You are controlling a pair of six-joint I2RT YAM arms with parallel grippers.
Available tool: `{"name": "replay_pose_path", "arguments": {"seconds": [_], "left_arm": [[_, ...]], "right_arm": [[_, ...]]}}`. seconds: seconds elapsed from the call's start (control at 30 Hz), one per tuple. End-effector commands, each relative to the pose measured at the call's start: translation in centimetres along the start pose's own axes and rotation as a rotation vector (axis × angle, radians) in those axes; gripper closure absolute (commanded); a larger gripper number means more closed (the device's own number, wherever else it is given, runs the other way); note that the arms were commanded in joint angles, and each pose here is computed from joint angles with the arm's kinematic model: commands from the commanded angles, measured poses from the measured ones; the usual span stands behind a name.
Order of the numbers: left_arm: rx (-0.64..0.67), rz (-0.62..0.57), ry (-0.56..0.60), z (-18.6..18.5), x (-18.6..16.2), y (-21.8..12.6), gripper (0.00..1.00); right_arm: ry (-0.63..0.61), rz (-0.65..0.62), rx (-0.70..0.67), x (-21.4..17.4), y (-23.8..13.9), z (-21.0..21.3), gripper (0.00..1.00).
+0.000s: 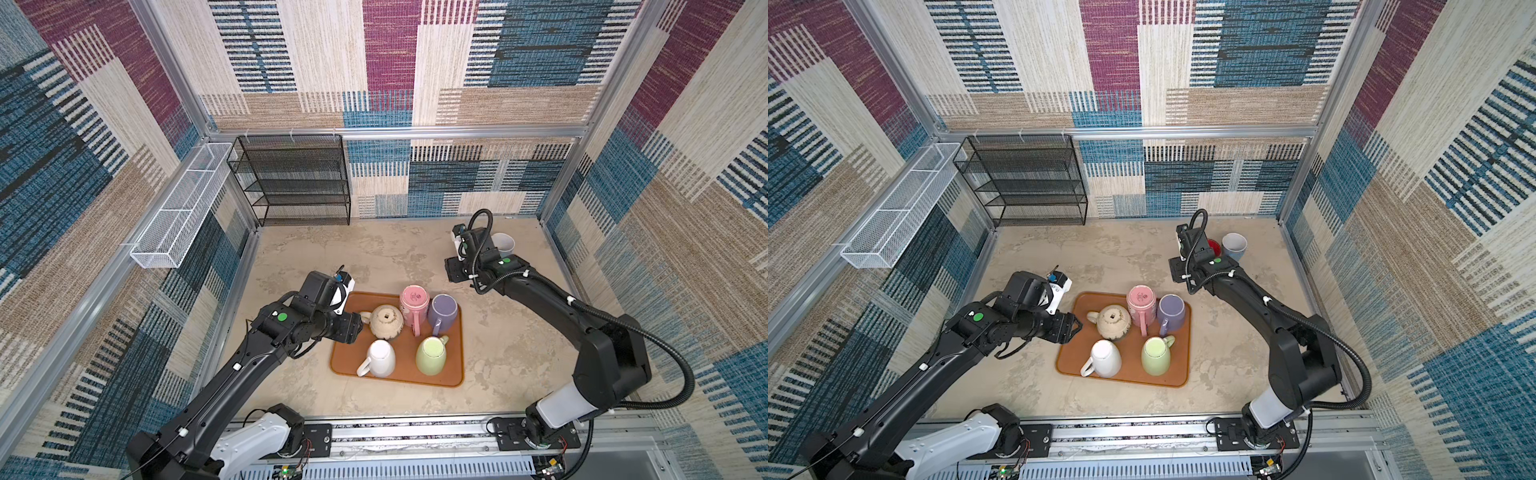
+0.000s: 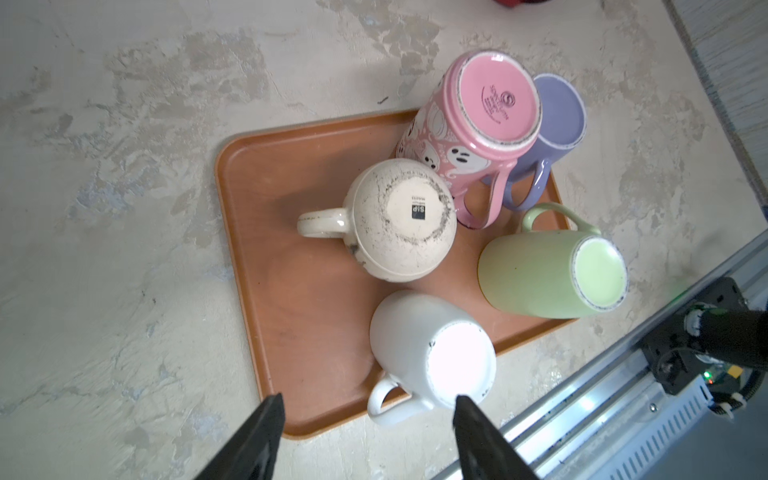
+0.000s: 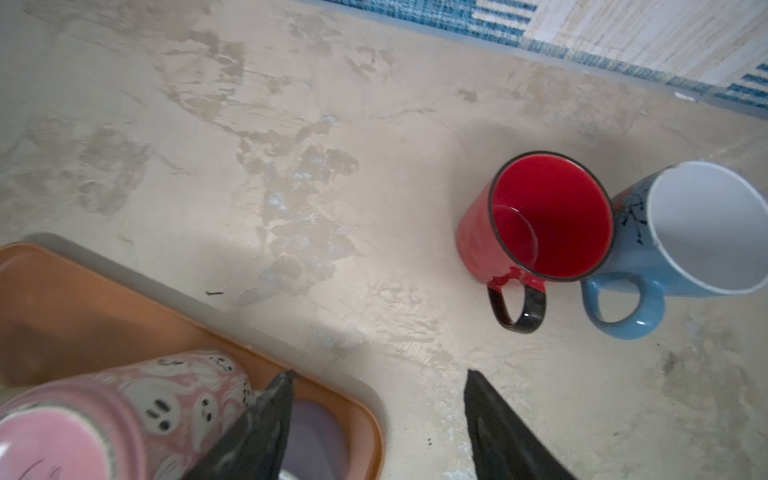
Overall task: Turn the mug right side up
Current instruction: 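Release the red mug with the right gripper while the left gripper nears the white mug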
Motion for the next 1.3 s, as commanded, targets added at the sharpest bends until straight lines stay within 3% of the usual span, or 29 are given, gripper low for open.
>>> {"name": "replay_pose_path", "arguments": {"seconds": [0.0,0.3,0.47,0.7,1.27], "left_arm": [[-0.008,0.055,0.029,-0.5,-0.7,0.3,0.33],[-0.020,0.153,0.056,-2.8,-2.3,2.5,0.42],[-0.025,0.191,0.074,-4.1,-3.5,3.6,0.43],[0.025,0.218,0.091,-5.3,-4.9,4.4,0.36],[0.052,0.246,0.041,-5.1,-7.0,8.4,0.41]], "right_arm": [[0.022,-0.114,0.189,0.5,-2.0,2.3,0.33],[0.042,-0.165,0.400,-1.9,-5.8,3.2,0.32],[0.031,-0.176,0.424,-3.0,-6.6,3.0,0.31],[0.029,-0.187,0.478,-3.5,-7.2,3.2,0.31],[0.028,-0.176,0.509,-3.7,-7.1,3.5,0.31]]}}
Point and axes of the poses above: each gripper's point midway between its finger pads, its own y axis out along the fingers, its own z axis along the line the jaws close on, x = y × z, the point moved 7 cm from there along -y, back along the fingers, and after that the axes turned 10 degrees about y, right-handed, at the moved point
